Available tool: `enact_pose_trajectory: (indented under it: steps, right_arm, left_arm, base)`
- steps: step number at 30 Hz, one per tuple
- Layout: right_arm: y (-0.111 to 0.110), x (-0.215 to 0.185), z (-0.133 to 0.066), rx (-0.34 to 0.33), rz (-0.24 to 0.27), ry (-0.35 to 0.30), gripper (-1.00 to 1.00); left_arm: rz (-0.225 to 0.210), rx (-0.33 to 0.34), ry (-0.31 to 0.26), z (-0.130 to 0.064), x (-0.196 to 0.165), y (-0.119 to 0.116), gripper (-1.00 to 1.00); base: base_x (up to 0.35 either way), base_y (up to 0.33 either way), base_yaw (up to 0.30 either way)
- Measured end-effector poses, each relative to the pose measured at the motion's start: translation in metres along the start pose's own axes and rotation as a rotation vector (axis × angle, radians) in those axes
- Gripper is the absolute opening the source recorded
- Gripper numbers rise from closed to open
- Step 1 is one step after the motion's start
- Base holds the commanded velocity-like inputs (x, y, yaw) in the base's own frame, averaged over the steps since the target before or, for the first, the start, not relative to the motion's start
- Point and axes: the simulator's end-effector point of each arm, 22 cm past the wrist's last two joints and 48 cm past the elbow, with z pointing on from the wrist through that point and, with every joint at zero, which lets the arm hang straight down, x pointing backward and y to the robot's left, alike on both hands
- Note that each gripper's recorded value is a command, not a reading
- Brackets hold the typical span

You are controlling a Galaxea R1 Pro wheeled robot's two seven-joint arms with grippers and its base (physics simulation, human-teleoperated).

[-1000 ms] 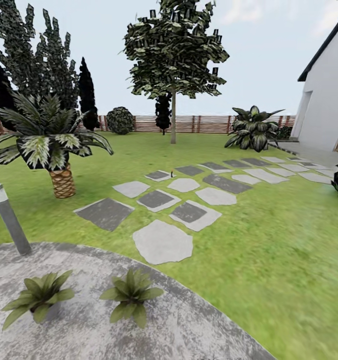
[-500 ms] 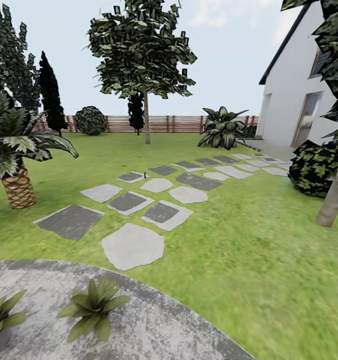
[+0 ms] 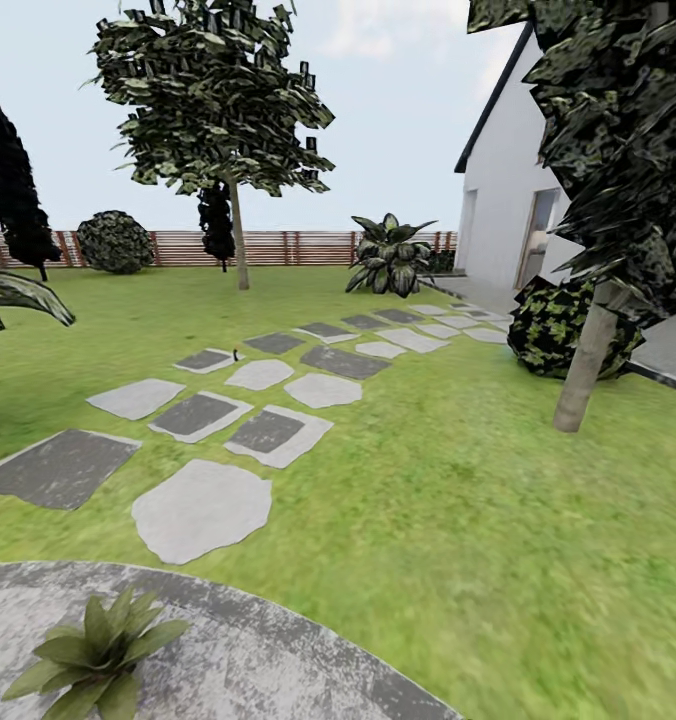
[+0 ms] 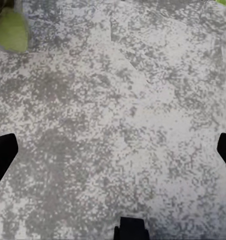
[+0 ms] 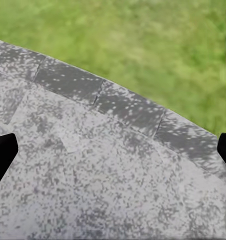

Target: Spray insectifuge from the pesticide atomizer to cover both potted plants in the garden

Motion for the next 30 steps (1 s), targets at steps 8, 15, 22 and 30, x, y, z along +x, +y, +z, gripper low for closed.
enact_pose_trajectory:
  steps: [8,15,22,30]
  right_arm:
    - [0.0000,0.0000,0.0000,0.000,0.000,0.000,1.00]
    - [0.0000,0.0000,-0.0001,0.000,0.000,0.000,1.00]
    - [0.0002,0.0000,0.0001,0.000,0.000,0.000,1.00]
    - [0.0011,0.0037,0.0038,-0.004,-0.001,0.001,1.00]
  left_arm:
    - [0.001,-0.001,0.002,-0.0004,0.0011,0.0009,1.00]
    - [0.000,-0.001,0.000,-0.0002,0.0004,0.0012,1.00]
    - [-0.002,0.002,-0.010,0.0005,-0.0044,-0.0009,1.00]
    - [-0.007,-0.001,-0.011,0.0046,-0.0020,0.0009,1.00]
  base:
    - [0.084,-0.271,-0.264]
    - [0.130,-0.258,-0.231]
    - [0.097,-0.097,-0.063]
    - [0.008,-0.008,-0.005]
